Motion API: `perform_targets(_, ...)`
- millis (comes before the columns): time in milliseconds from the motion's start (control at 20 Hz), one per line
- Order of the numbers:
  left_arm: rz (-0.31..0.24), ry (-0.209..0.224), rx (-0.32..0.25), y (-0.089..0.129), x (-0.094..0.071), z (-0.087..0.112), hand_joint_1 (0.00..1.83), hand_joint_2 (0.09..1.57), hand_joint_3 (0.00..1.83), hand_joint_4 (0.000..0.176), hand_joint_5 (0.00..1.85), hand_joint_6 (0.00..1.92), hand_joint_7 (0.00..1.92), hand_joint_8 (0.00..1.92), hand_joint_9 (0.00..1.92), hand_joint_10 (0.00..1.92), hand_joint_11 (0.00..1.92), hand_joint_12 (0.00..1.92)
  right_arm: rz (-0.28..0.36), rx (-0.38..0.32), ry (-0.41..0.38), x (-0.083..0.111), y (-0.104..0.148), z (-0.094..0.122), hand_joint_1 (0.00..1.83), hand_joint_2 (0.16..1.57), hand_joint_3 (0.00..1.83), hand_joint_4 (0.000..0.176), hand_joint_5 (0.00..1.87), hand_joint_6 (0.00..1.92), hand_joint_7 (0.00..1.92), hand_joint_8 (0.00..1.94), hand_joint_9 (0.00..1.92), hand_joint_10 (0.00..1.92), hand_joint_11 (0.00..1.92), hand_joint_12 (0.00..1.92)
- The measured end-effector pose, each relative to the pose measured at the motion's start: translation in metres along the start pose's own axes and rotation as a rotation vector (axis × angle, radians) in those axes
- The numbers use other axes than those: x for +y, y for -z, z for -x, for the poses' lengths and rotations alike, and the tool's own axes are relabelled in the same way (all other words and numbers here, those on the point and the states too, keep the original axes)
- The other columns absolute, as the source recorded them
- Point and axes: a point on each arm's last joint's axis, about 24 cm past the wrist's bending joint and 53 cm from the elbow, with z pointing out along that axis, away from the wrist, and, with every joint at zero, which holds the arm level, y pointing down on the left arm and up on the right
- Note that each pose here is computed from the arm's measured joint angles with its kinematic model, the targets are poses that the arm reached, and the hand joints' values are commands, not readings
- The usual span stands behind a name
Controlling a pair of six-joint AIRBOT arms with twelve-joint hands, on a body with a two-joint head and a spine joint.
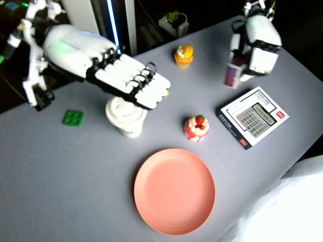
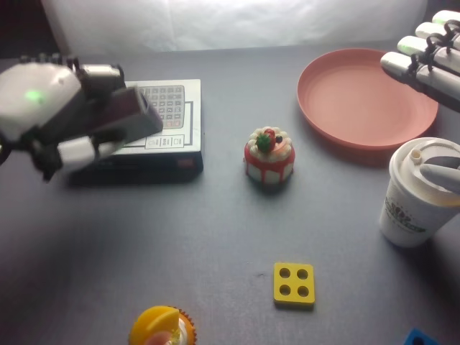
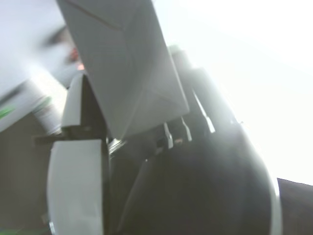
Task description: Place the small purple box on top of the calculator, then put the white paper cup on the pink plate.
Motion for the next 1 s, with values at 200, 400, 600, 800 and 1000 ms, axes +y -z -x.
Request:
perform_targets(200,0.045,0.035,-0.015,-0.025,0.013,-0.002,1.22,1.22,0.0,0.0,0.76,1.1,0.83,1.48,0.88,1.82,0.99,1.92,-0.005,-0.003,-0.005,-0.001,0.0,0.001,0.26,1.32,0.01,0.0,0.0,0.0,0.0,0.0,0.0,0.0,0.0,0.0)
perform_targets(400,0.145,0.04,0.006,-0.038,0.041,-0.01,1.27,1.27,0.0,0.0,0.49,0.72,0.67,1.48,0.52,1.17,0.35,1.69,-0.001,0.003,-0.009,0.001,0.0,-0.003,0.32,1.32,0.0,0.0,0.0,0.0,0.0,0.0,0.0,0.0,0.0,0.0)
perform_targets(600,0.185,0.028,0.031,-0.04,0.05,-0.017,1.02,1.17,0.0,0.0,0.32,0.01,0.37,0.03,0.22,0.14,0.0,0.98,-0.003,0.004,-0.013,0.0,0.0,-0.004,0.3,1.32,0.0,0.0,0.0,0.0,0.0,0.0,0.0,0.0,0.0,0.0)
perform_targets(800,0.179,0.033,0.032,-0.039,0.048,-0.019,0.89,1.06,0.0,0.062,0.08,0.01,0.01,0.0,0.0,0.0,0.0,0.46,-0.005,0.005,-0.013,-0.001,0.0,-0.004,0.29,1.32,0.0,0.0,0.0,0.0,0.0,0.0,0.0,0.0,0.0,0.0)
perform_targets(1000,0.102,0.017,0.004,-0.032,0.02,-0.009,0.69,0.95,0.0,0.109,0.0,0.0,0.0,0.0,0.0,0.0,0.02,0.01,-0.005,0.004,-0.025,-0.001,0.0,-0.003,0.34,1.29,0.0,0.0,0.0,0.0,0.0,0.0,0.0,0.0,0.0,0.0)
